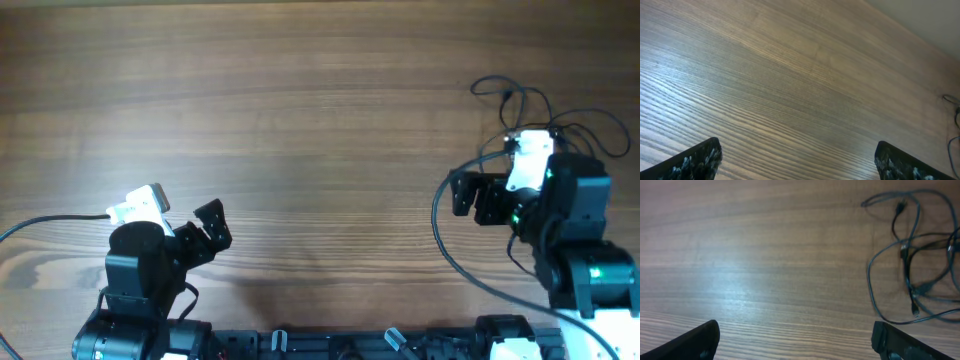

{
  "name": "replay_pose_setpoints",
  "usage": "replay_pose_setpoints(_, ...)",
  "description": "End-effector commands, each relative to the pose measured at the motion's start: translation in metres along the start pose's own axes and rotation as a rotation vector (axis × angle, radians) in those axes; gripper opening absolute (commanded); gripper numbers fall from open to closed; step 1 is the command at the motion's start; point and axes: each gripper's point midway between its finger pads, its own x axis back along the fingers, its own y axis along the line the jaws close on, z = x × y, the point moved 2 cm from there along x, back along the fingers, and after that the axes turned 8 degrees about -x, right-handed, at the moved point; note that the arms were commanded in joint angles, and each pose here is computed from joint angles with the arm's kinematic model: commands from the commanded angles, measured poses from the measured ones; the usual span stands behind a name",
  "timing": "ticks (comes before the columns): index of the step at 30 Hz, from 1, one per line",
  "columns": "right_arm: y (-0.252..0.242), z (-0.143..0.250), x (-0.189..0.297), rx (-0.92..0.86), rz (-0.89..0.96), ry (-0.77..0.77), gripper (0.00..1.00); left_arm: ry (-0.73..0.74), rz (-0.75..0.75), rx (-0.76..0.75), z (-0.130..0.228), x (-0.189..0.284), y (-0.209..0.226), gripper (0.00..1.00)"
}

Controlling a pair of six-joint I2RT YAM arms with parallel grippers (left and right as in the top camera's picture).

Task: Untangle cables

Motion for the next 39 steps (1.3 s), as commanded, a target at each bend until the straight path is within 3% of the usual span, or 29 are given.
replay_pose_setpoints(1, -0.003, 0.005, -0.006, 0.019, 0.013, 0.023, 1.0, 0.0, -0.009, 0.014, 0.001, -0.001, 0.002, 1.0)
replay_pose_setpoints(7, -0.001, 0.007, 0.009, 0.03, -0.001, -0.038, 1.0, 0.0, -0.009, 0.014, 0.001, -0.001, 0.002, 1.0)
replay_pose_setpoints(14, -0.001, 0.008, 0.041, 0.084, -0.009, -0.258, 1.0, 0.0, -0.009, 0.014, 0.001, -0.001, 0.002, 1.0)
replay_pose_setpoints(26, 0.022, 0.014, 0.045, 0.207, -0.243, -0.705, 1.0, 0.0, -0.009, 0.014, 0.001, -0.001, 0.002, 1.0)
replay_pose_setpoints(39, 0.022, 0.014, 0.035, 0.25, -0.298, -0.958, 1.0, 0.0, -0.008, 0.014, 0.001, -0.001, 0.002, 1.0)
